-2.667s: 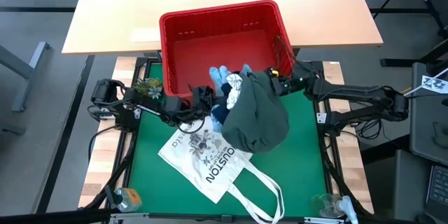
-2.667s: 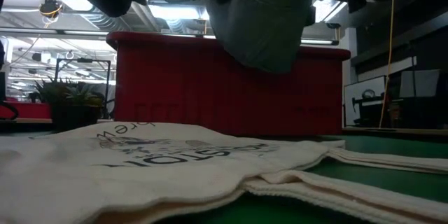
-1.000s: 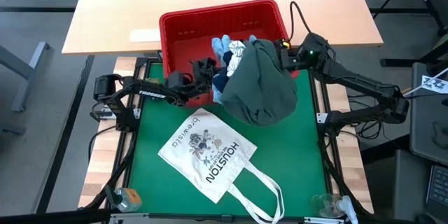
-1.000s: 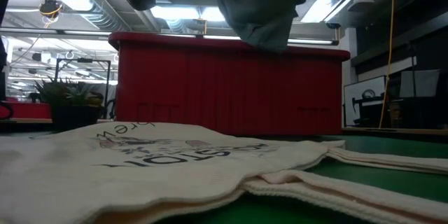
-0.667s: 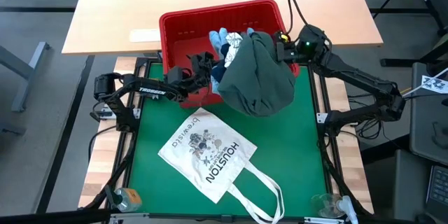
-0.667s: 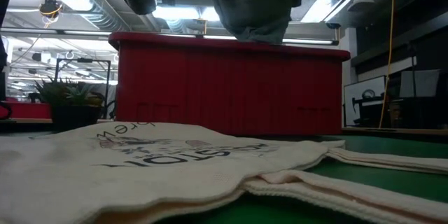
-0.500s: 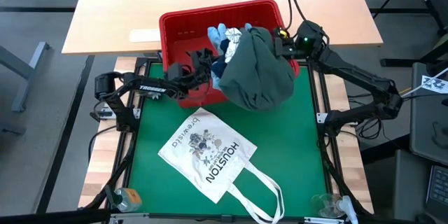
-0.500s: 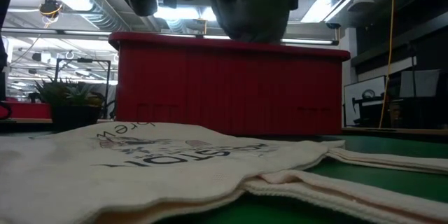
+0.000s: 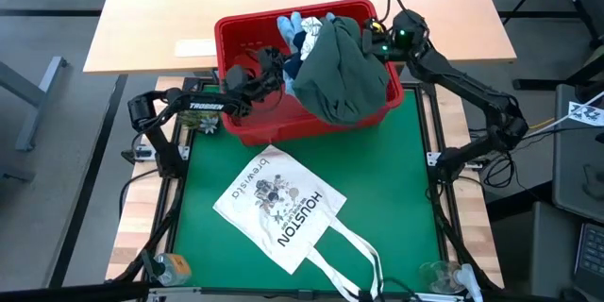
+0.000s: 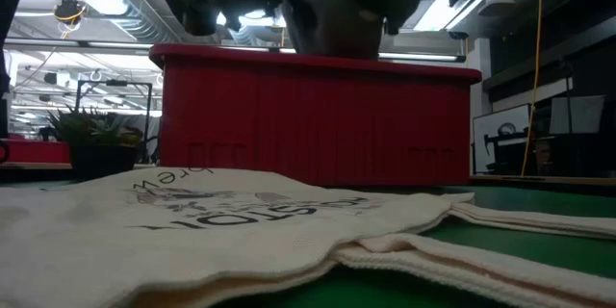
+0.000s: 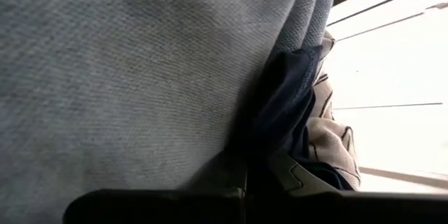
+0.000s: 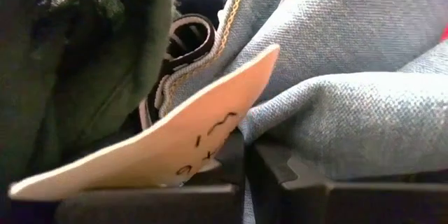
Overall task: Fold laundry
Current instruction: Put the clothes into the red bin
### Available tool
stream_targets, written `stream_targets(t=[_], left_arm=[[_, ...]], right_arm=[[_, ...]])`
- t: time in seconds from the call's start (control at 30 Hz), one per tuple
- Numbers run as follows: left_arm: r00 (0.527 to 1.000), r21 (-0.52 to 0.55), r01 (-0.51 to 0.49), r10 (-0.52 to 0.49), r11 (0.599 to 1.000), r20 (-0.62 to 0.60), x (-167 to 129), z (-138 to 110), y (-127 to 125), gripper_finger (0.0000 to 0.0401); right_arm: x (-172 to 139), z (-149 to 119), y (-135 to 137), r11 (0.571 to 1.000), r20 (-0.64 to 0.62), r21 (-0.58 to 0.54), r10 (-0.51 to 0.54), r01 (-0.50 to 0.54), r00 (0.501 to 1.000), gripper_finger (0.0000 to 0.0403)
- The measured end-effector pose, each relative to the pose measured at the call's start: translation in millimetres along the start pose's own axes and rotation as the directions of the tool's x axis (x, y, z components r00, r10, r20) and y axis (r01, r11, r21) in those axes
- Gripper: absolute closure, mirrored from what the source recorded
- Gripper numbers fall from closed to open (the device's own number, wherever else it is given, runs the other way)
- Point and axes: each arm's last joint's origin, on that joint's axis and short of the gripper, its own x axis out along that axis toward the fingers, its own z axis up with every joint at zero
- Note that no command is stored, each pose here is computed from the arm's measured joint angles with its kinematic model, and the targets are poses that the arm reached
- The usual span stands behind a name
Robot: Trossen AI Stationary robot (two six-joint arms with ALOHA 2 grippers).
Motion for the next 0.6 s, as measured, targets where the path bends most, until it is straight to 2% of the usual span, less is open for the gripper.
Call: stream_targets(t=[0.33, 0.6], left_arm=[[0.981, 0.061, -0.188, 0.184, 0.98, 0.068, -6.6, 52.2, 16.5, 0.04], [0.928, 0.14, -0.369, 0.356, 0.919, 0.112, -18.7, 89.9, 29.8, 0.04]], right_arm=[[14.7, 47.0, -48.6, 0.997, 0.037, 0.027, -0.075, 0.074, 0.996, 0.0394], [21.4, 80.0, -86.0, 0.993, 0.057, 0.036, -0.113, 0.111, 0.992, 0.0394]])
